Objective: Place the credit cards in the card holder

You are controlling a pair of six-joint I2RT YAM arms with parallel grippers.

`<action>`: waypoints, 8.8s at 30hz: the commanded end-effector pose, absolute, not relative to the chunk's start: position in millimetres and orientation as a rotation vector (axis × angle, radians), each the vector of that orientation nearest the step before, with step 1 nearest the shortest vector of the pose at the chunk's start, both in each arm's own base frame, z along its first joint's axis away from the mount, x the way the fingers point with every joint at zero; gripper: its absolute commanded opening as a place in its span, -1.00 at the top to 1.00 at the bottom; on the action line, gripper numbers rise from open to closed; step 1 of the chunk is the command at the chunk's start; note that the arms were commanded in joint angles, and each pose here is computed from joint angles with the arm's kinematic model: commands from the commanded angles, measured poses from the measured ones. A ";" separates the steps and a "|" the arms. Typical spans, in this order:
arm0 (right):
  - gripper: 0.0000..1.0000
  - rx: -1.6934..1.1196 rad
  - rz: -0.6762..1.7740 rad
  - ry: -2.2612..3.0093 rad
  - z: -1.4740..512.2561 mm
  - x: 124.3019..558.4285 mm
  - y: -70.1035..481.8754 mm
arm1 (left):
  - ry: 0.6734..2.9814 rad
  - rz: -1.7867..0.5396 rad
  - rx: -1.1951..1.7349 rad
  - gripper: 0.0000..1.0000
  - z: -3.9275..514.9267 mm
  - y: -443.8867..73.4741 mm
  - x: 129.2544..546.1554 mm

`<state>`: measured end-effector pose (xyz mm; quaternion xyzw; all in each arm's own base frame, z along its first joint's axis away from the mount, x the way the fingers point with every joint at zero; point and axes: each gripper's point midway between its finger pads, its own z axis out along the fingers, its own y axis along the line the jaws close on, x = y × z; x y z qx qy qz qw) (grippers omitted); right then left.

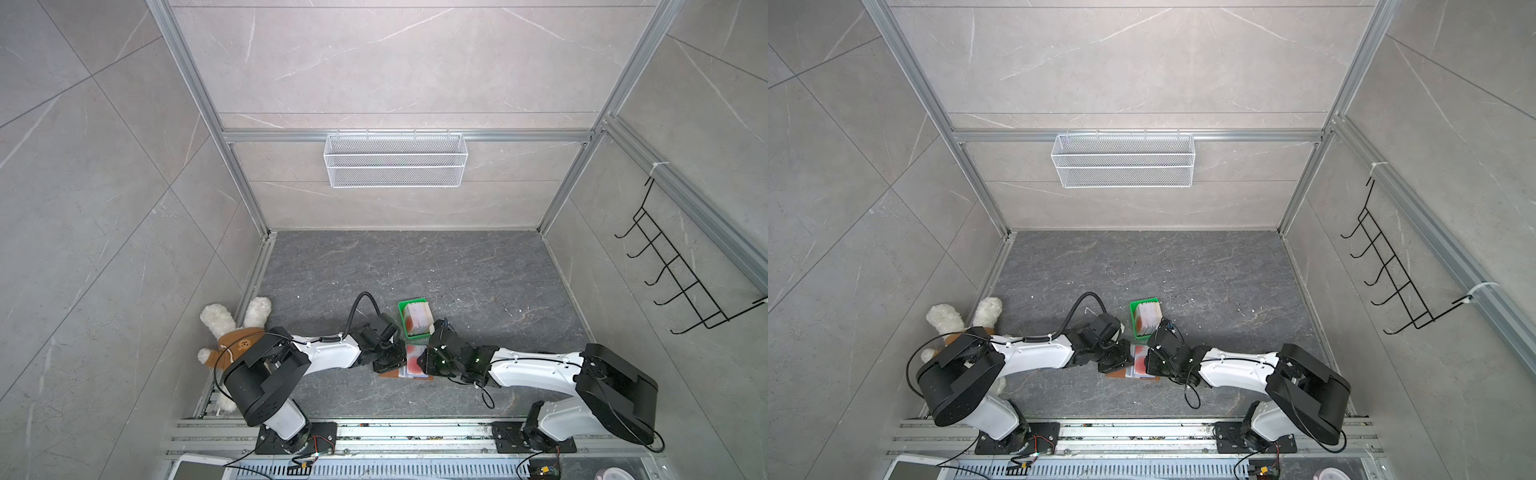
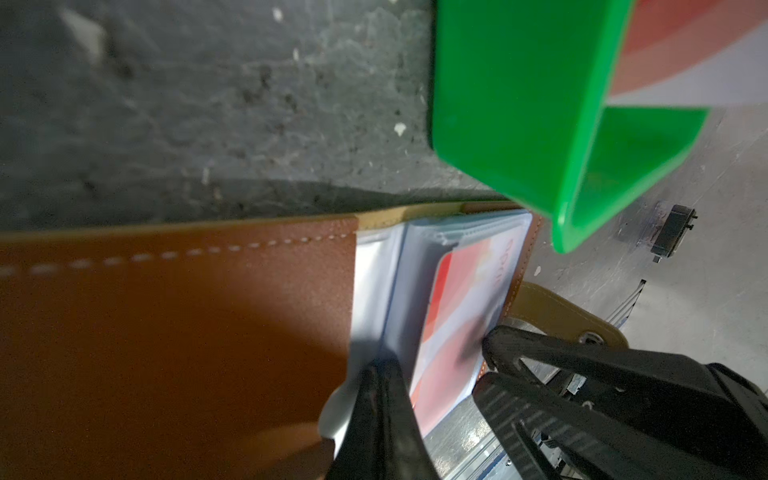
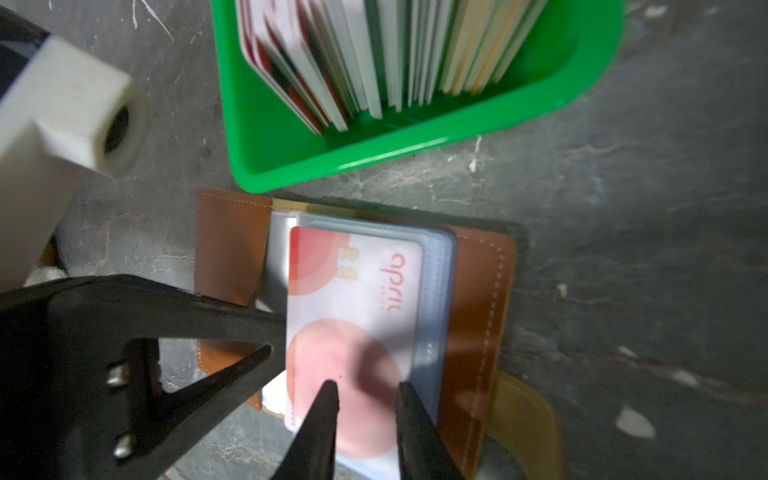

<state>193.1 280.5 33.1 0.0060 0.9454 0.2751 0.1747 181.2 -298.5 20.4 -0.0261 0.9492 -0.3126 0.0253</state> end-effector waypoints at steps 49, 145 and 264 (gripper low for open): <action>0.46 -0.108 0.946 2.521 76.5 194.6 299.8 | 2.948 -0.949 -0.059 1.00 15.8 -299.9 177.6; 0.02 -0.176 0.487 2.364 152.7 211.3 230.0 | 2.342 -1.115 0.058 0.52 144.0 -259.4 220.1; -0.98 -0.193 0.334 2.728 61.3 318.8 247.1 | 2.690 -0.899 -0.036 1.00 62.3 -297.6 309.7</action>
